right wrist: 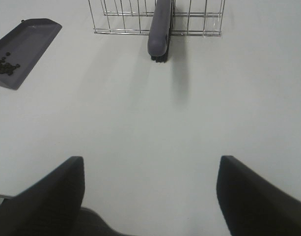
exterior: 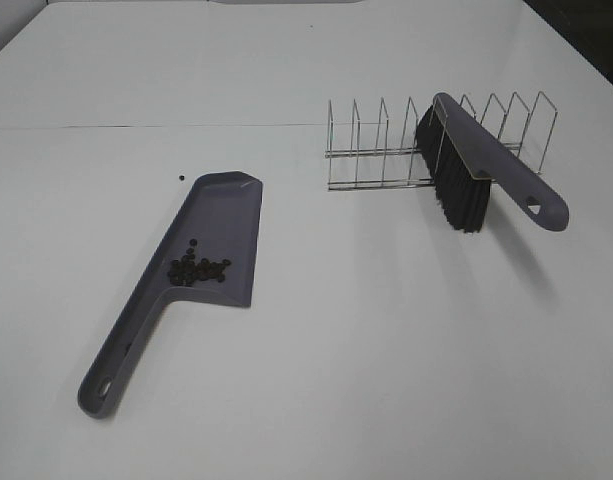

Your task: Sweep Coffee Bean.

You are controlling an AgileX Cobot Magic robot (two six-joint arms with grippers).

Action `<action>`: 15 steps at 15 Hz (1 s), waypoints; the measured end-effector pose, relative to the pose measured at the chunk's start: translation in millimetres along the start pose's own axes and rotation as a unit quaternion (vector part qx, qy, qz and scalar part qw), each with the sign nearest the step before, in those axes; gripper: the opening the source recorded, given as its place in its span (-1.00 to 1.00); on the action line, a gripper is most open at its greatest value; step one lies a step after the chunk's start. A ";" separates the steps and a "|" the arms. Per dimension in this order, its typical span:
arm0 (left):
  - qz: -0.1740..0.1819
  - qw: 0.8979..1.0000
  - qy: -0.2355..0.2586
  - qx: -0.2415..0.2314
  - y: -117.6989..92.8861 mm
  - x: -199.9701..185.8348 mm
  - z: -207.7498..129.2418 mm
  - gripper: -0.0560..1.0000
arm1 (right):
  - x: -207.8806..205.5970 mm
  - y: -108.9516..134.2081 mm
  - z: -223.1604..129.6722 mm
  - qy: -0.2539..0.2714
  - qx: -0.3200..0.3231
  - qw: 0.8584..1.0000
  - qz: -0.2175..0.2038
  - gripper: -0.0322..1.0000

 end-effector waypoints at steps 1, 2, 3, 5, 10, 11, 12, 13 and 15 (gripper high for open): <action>0.000 1.000 0.000 0.000 0.0 0.0 0.0 0.25 | 0.0 0.0 0.0 0.000 0.000 1.000 0.000 0.33; 0.000 1.000 0.000 0.000 0.0 0.0 0.0 0.25 | 0.0 -0.1 0.0 0.000 0.000 1.000 0.000 0.33; 0.000 1.000 0.000 0.000 0.0 0.0 0.0 0.25 | 0.0 -0.1 0.0 0.000 0.000 1.000 0.000 0.33; 0.000 1.000 0.000 0.000 0.0 0.0 0.0 0.25 | 0.0 -0.1 0.0 0.000 0.000 1.000 0.000 0.33; 0.000 1.000 0.000 0.000 0.0 0.0 0.0 0.25 | 0.0 -0.1 0.0 0.000 0.000 1.000 0.000 0.33; 0.000 1.000 0.000 0.000 0.0 0.0 0.0 0.25 | 0.0 -0.1 0.0 0.000 0.000 1.000 0.000 0.33; 0.000 1.000 0.000 0.000 0.0 0.0 0.1 0.25 | 0.0 -0.1 0.0 0.000 0.000 1.000 0.000 0.33; 0.000 1.000 0.000 0.000 0.0 0.0 0.1 0.25 | 0.0 -0.1 0.0 0.000 0.000 1.000 0.000 0.33; 0.000 1.000 0.000 -0.001 0.0 0.0 0.1 0.25 | 0.0 -0.1 0.0 0.000 0.000 1.000 0.000 0.33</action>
Point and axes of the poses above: a point on each arm's last joint axis where the gripper is mounted, x pointing out along that axis toward the gripper, y along the wrist's bending axis when the last joint is at zero, z = x × y, the point moved 4 cm from there along x, pointing out along that axis toward the gripper, and after that the axes turned 11 degrees about -x, right-handed, at the moved point
